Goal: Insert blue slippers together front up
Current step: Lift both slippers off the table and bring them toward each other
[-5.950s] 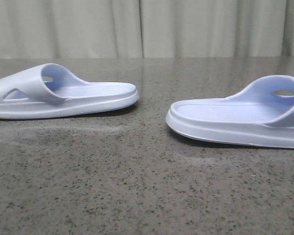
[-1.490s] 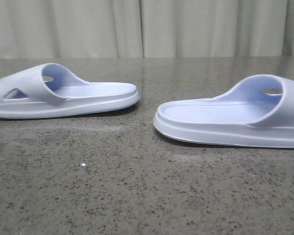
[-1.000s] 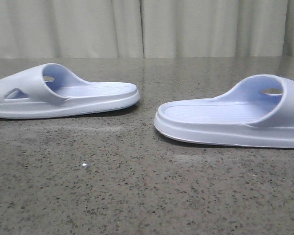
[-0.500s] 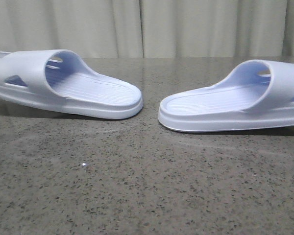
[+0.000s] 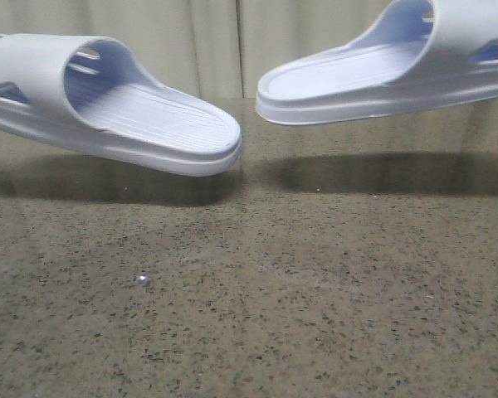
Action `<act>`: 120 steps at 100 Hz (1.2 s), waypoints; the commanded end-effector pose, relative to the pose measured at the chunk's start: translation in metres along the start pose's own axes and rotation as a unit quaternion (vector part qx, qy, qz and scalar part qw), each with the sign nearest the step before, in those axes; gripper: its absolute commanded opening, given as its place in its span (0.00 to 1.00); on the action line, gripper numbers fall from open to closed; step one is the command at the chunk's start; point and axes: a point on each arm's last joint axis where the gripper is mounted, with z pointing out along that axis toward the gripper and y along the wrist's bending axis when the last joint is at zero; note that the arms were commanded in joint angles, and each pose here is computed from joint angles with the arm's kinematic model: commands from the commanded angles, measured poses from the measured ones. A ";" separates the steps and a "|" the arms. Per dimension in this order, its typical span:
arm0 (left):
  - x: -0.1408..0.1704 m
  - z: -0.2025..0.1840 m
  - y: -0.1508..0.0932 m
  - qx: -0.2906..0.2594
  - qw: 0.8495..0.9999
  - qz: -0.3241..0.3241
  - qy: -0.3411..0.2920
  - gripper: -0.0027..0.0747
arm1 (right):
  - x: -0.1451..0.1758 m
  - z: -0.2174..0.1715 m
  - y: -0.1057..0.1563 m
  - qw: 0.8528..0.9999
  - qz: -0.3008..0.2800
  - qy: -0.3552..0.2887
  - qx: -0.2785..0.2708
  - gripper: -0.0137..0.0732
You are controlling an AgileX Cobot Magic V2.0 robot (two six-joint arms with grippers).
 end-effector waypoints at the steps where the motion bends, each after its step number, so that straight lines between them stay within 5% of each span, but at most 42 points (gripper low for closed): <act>1: -0.011 -0.010 -0.023 0.049 0.998 0.007 -0.036 0.05 | -0.014 -0.012 0.016 0.998 -0.002 -0.052 -0.043 0.03; 120: -0.011 0.001 -0.059 0.136 0.990 0.005 -0.047 0.05 | -0.020 0.039 0.034 0.989 0.016 -0.046 -0.142 0.03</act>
